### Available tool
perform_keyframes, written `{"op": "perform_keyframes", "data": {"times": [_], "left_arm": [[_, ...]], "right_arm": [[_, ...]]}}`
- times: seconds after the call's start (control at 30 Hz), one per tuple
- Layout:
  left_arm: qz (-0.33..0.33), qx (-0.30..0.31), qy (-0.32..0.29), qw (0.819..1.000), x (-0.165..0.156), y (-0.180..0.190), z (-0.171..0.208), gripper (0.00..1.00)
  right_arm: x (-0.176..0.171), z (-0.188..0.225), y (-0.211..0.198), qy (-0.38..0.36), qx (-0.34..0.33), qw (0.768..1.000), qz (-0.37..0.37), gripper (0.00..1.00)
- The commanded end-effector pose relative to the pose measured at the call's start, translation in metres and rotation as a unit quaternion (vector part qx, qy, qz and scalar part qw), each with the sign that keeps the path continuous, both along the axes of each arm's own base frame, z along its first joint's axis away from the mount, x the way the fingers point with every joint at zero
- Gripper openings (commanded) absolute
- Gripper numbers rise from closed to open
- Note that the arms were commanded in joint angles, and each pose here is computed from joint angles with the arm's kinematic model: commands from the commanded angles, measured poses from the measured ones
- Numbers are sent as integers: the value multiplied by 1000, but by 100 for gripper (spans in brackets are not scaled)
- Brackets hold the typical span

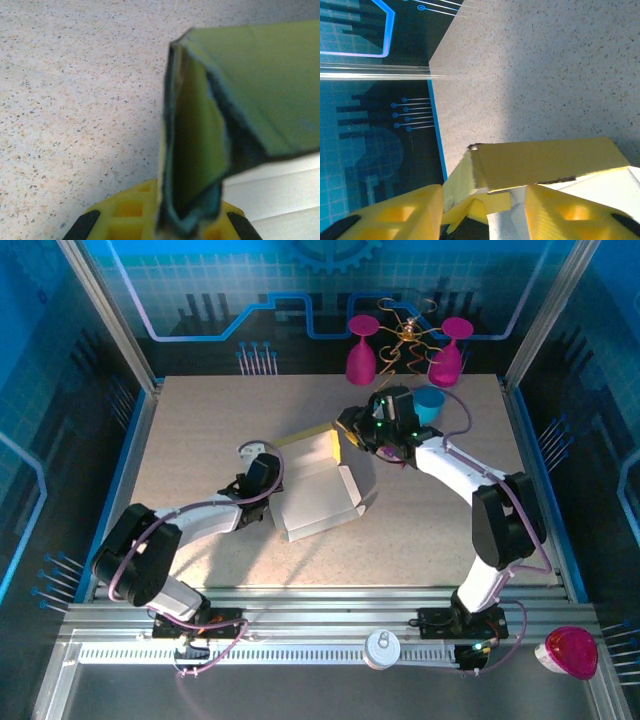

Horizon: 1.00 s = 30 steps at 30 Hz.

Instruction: Fold the paper box

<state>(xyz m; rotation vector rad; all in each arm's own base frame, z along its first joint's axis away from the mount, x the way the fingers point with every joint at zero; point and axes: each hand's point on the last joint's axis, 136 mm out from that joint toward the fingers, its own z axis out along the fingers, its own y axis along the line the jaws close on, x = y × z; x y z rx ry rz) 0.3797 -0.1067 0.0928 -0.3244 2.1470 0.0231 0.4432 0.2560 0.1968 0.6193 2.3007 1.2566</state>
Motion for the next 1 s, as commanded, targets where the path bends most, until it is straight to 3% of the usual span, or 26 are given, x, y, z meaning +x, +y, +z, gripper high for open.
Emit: {"op": "perform_keyframes", "data": {"times": [0.0, 0.33, 0.77, 0.97], "left_arm": [[9, 20, -29, 999, 13, -3, 17, 0], [3, 29, -28, 999, 20, -9, 16, 0], [10, 17, -28, 999, 27, -15, 12, 0], [25, -13, -28, 999, 24, -15, 8, 0]], "right_arm": [[8, 12, -1, -14, -20, 1000, 9, 52], [10, -27, 7, 21, -42, 997, 69, 50], [6, -55, 5, 44, -57, 995, 75, 32], [-6, -64, 0, 49, -61, 994, 74, 29]]}}
